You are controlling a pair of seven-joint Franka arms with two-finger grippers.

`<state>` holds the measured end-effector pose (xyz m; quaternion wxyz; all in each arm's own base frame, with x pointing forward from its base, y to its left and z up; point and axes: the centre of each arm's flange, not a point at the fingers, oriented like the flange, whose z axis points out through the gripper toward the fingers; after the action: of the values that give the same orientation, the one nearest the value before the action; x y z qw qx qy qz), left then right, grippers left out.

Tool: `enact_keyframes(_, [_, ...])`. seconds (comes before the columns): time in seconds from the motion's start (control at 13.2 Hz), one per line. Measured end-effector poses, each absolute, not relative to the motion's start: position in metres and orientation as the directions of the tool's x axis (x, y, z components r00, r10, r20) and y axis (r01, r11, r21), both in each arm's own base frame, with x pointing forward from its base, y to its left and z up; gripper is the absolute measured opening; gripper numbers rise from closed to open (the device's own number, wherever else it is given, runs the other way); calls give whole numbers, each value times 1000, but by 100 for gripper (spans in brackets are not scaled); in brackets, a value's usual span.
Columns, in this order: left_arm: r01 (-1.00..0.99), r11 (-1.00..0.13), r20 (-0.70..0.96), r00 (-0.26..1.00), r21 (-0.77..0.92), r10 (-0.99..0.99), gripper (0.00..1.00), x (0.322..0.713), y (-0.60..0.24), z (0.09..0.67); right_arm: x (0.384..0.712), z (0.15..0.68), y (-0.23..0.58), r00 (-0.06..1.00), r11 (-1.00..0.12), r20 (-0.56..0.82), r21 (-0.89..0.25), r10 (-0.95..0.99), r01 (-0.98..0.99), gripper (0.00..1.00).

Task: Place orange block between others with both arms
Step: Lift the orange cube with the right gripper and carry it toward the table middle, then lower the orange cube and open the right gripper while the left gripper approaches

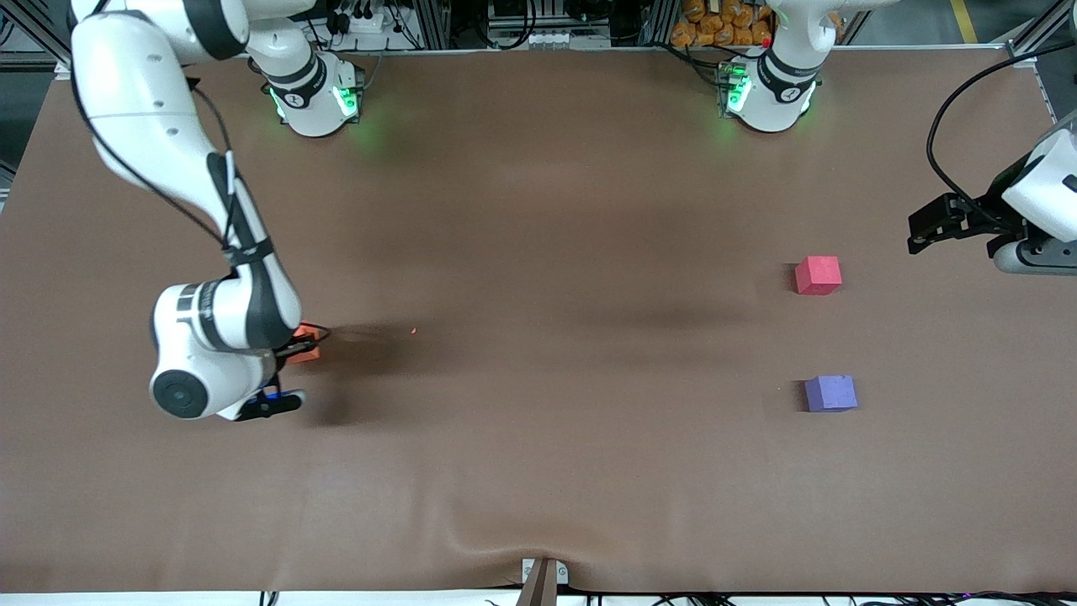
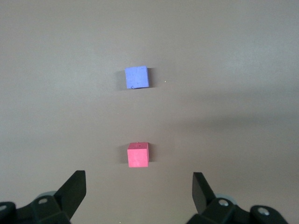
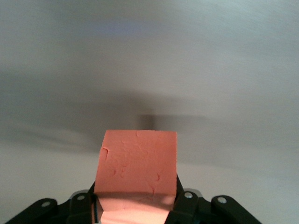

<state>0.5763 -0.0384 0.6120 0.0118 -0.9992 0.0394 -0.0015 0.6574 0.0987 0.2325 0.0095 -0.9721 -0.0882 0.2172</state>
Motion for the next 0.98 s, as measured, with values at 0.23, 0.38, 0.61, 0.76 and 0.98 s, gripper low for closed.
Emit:
enact_keyframes(0.23, [-78, -997, 2, 997, -24, -78, 100, 576, -38, 612, 644, 250, 177, 899, -984, -414, -159, 145, 85, 55])
enact_keyframes(0.38, [-77, -997, 2, 997, -24, -77, 100, 576, -37, 612, 627, 248, 229, 890, -978, -436, -204, 137, 51, 55])
enact_keyframes(0.61, [-76, -997, 2, 997, -24, -76, 100, 576, -37, 612, 604, 242, 296, 889, -966, -426, -253, 166, 59, 57])
enact_keyframes(0.76, [-72, -997, 2, 997, -24, -73, 100, 577, -35, 612, 595, 237, 320, 890, -962, -413, -258, 192, 88, 57])
enact_keyframes(0.98, [-70, -997, 2, 998, -24, -70, 100, 577, -33, 612, 578, 225, 353, 888, -961, -407, -247, 216, 121, 57])
